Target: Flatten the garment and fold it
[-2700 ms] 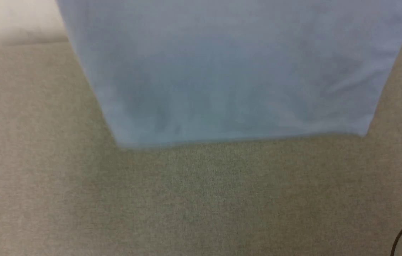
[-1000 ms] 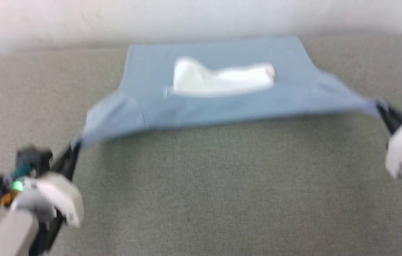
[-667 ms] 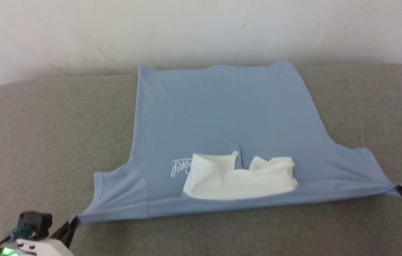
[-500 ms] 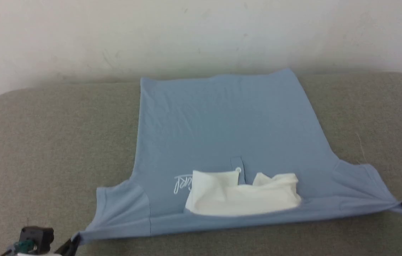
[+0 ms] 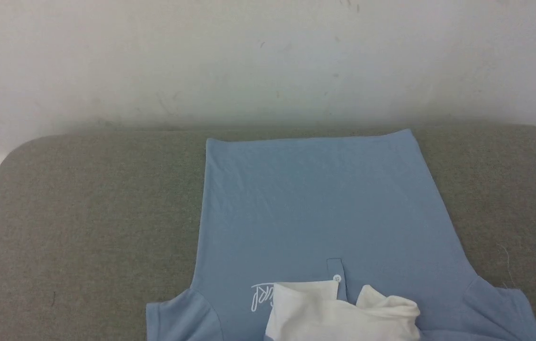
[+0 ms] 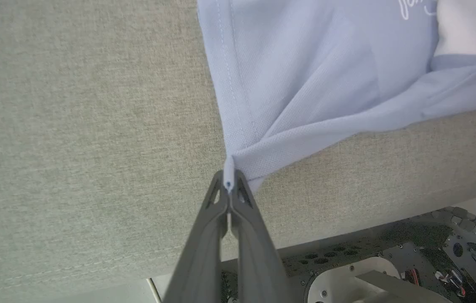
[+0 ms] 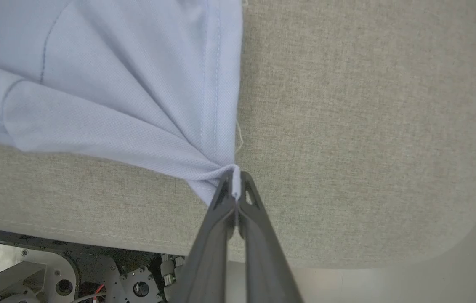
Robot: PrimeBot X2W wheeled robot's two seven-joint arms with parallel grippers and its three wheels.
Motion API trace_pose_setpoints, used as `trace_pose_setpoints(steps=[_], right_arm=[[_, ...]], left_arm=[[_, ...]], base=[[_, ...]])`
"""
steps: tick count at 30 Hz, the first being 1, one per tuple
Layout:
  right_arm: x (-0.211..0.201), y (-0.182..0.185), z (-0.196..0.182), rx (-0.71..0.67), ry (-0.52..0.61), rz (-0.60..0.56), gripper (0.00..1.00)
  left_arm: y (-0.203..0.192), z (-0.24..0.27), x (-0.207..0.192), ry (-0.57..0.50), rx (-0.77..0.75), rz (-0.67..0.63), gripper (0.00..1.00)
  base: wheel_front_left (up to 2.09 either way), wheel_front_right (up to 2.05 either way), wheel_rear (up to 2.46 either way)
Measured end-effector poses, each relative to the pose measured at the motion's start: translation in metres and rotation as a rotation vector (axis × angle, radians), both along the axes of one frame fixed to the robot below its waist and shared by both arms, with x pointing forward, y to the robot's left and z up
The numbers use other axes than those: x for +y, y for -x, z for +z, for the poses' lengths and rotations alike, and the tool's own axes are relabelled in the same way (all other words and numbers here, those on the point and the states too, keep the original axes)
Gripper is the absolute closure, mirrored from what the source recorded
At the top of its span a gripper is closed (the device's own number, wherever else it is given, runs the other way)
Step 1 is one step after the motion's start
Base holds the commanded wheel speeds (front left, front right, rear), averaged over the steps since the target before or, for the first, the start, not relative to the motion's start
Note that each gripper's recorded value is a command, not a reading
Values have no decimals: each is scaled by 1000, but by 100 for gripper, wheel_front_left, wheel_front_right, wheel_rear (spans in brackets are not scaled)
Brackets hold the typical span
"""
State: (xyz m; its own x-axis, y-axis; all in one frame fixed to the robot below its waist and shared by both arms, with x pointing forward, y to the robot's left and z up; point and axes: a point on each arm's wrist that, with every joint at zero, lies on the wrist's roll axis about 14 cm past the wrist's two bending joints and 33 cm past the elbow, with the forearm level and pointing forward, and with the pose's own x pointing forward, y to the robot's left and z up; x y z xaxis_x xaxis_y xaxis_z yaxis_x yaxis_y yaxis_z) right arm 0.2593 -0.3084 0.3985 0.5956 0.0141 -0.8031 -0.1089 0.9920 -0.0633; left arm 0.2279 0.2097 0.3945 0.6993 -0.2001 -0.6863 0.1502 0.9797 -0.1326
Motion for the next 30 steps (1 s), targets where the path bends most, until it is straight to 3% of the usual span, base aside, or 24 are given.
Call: trace_pose_setpoints(steps=[2, 3, 4, 9, 12, 20, 30], right_arm=[[2, -2, 1, 5, 6, 5, 100], [5, -4, 3, 2, 4, 8, 64], [8, -8, 5, -11, 1, 13, 0], [26, -34, 18, -57, -38, 24, 0], [34, -65, 37, -118, -39, 45, 0], [67, -162, 78, -221, -80, 103, 0], [90, -280, 71, -162, -68, 115, 0]], left_arm=[[1, -1, -4, 12, 1, 3, 100], [0, 0, -8, 29, -3, 8, 100], [-3, 1, -13, 54, -10, 11, 100], [-15, 13, -29, 110, -49, -13, 100], [-25, 24, -45, 194, -75, -12, 100], [-54, 43, -53, 209, -154, -23, 100], [-80, 41, -67, 239, -175, 2, 100]], base=[[0, 0, 0], [0, 0, 0], [0, 0, 0], [0, 0, 0], [0, 0, 0], [0, 0, 0], [0, 0, 0]])
